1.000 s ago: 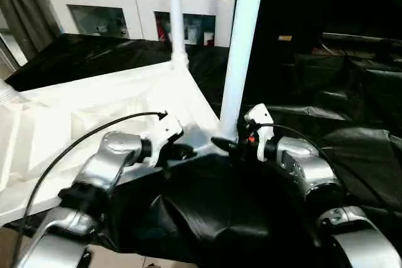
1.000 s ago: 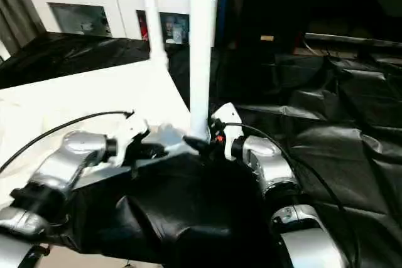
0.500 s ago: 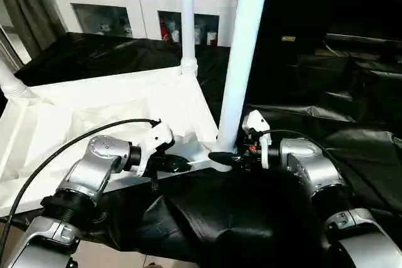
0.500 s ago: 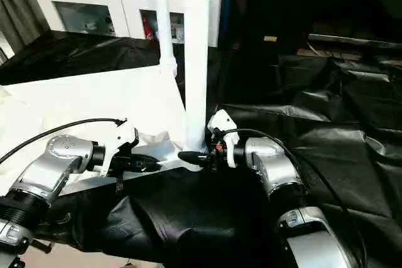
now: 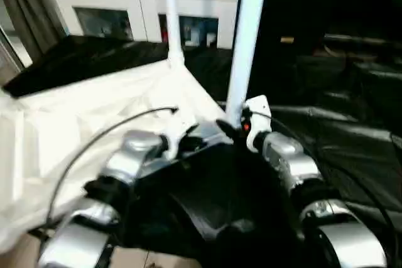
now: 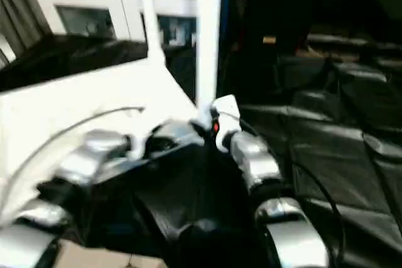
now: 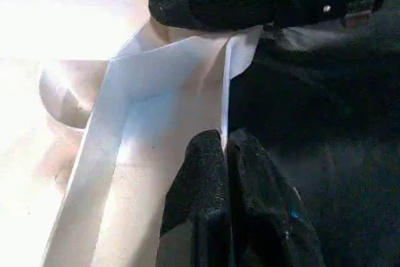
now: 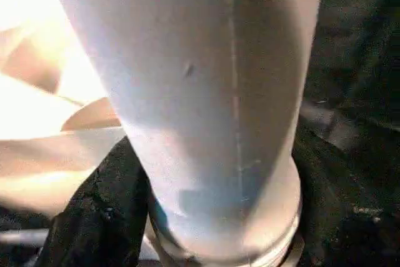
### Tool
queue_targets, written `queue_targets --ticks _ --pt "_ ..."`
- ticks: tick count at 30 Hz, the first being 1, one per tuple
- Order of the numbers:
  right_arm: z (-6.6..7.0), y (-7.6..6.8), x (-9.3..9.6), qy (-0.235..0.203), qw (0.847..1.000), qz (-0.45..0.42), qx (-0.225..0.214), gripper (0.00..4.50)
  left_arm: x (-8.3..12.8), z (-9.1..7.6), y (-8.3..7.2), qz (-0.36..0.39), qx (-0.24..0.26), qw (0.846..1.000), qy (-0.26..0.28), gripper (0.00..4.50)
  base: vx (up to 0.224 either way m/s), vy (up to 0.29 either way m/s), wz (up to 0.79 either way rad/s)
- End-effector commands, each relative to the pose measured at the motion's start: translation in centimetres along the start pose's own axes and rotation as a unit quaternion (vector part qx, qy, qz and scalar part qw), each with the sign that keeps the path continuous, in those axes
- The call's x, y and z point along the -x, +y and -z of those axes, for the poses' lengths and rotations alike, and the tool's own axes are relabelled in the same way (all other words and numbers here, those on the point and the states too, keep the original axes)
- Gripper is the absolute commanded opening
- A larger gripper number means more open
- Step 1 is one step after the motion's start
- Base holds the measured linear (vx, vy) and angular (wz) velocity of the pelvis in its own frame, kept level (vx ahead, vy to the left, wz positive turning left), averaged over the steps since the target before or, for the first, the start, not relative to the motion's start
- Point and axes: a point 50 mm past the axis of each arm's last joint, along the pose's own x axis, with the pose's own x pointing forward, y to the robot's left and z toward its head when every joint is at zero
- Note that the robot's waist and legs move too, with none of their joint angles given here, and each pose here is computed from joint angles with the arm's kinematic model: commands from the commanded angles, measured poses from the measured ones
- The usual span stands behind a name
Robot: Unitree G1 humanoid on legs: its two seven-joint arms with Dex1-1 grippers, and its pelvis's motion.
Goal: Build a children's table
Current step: Rotate leg to tighten
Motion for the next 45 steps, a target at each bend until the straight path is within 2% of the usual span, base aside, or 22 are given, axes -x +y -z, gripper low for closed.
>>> queue_targets --ticks 1,2,3,5,7,9,13,16,18,20,24,29,34,38,40,42,43,44,45 --pt "2.3 4.0 -1.0 0.044 0.997 -0.069 -0.011 2.74 -1.0 -2.3 0.0 -0.039 0.004 0.998 -0.040 0.00 0.000 0.000 0.00" --pt "2.3 4.0 -1.0 0.044 0.997 -0.070 -0.011 2.74 -1.0 -2.3 0.0 -0.038 0.004 0.998 -0.040 0.00 0.000 0.000 0.00" --pt "1.9 4.5 -1.1 0.035 0.995 -0.088 -0.019 3.09 -1.1 -2.5 -0.1 -0.030 0.001 0.999 -0.046 0.00 0.000 0.000 0.00" --pt "1.7 4.7 -1.2 0.033 0.994 -0.098 -0.020 3.44 -1.1 -2.5 -0.2 -0.021 -0.003 0.999 -0.049 0.00 0.000 0.000 0.00" --pt "1.5 4.4 -1.1 0.030 0.994 -0.109 -0.003 3.52 -0.8 -2.2 -0.2 -0.009 -0.008 0.999 -0.049 0.00 0.000 0.000 0.00" --pt "1.3 4.0 -0.7 0.024 0.989 -0.143 0.017 3.81 -0.3 -1.7 -0.3 0.018 -0.017 0.998 -0.050 0.00 0.000 0.000 0.00" --pt "1.1 3.2 0.7 0.019 0.971 -0.232 0.047 3.81 1.0 -0.6 -0.5 0.070 -0.038 0.996 -0.041 0.00 0.000 0.000 0.00" --pt "1.2 2.6 1.3 0.021 0.965 -0.254 0.062 3.81 1.7 -0.1 -0.5 0.086 -0.044 0.995 -0.035 0.00 0.000 0.000 0.00" --pt "0.9 1.4 2.4 0.024 0.954 -0.289 0.080 3.81 3.2 0.5 -0.6 0.133 -0.042 0.990 -0.031 0.00 0.000 0.000 0.00" --pt "0.9 1.2 2.7 0.026 0.951 -0.297 0.083 3.81 3.5 0.7 -0.6 0.144 -0.041 0.988 -0.029 0.00 0.000 0.000 0.00" --pt "0.8 -0.1 4.1 0.046 0.936 -0.335 0.098 3.81 5.7 1.8 -0.4 0.180 -0.046 0.983 0.002 0.00 0.000 0.000 0.00" --pt "0.9 -0.4 4.5 0.055 0.929 -0.351 0.105 3.81 6.5 2.0 -0.1 0.176 -0.047 0.983 0.008 0.00 0.000 0.000 0.00" --pt "1.0 0.2 4.4 0.057 0.924 -0.364 0.102 3.32 6.6 1.9 -0.2 0.172 -0.046 0.984 0.006 0.00 0.000 0.000 0.00" --pt "1.3 0.6 4.3 0.057 0.927 -0.358 0.096 2.98 5.8 1.6 -0.1 0.149 -0.044 0.988 -0.005 0.00 0.000 0.000 0.00" --pt "1.9 0.5 3.7 0.057 0.946 -0.307 0.092 2.82 4.8 1.2 0.2 0.111 -0.042 0.993 -0.008 0.00 0.000 0.000 0.00" --pt "2.1 0.4 3.5 0.058 0.952 -0.285 0.092 2.77 4.5 1.1 0.3 0.097 -0.040 0.994 -0.008 0.00 0.000 0.000 0.00" --pt "2.5 0.3 3.0 0.065 0.966 -0.240 0.079 2.75 3.7 0.9 0.6 0.066 -0.032 0.997 -0.008 0.00 0.000 0.000 0.00" --pt "2.5 0.3 3.0 0.065 0.966 -0.240 0.079 2.74 3.7 0.9 0.6 0.066 -0.032 0.997 -0.008 0.00 0.000 0.000 0.00" --pt "2.9 0.3 2.6 0.075 0.973 -0.210 0.066 2.73 3.0 0.6 0.8 0.045 -0.026 0.999 -0.010 0.00 0.000 0.000 0.00"
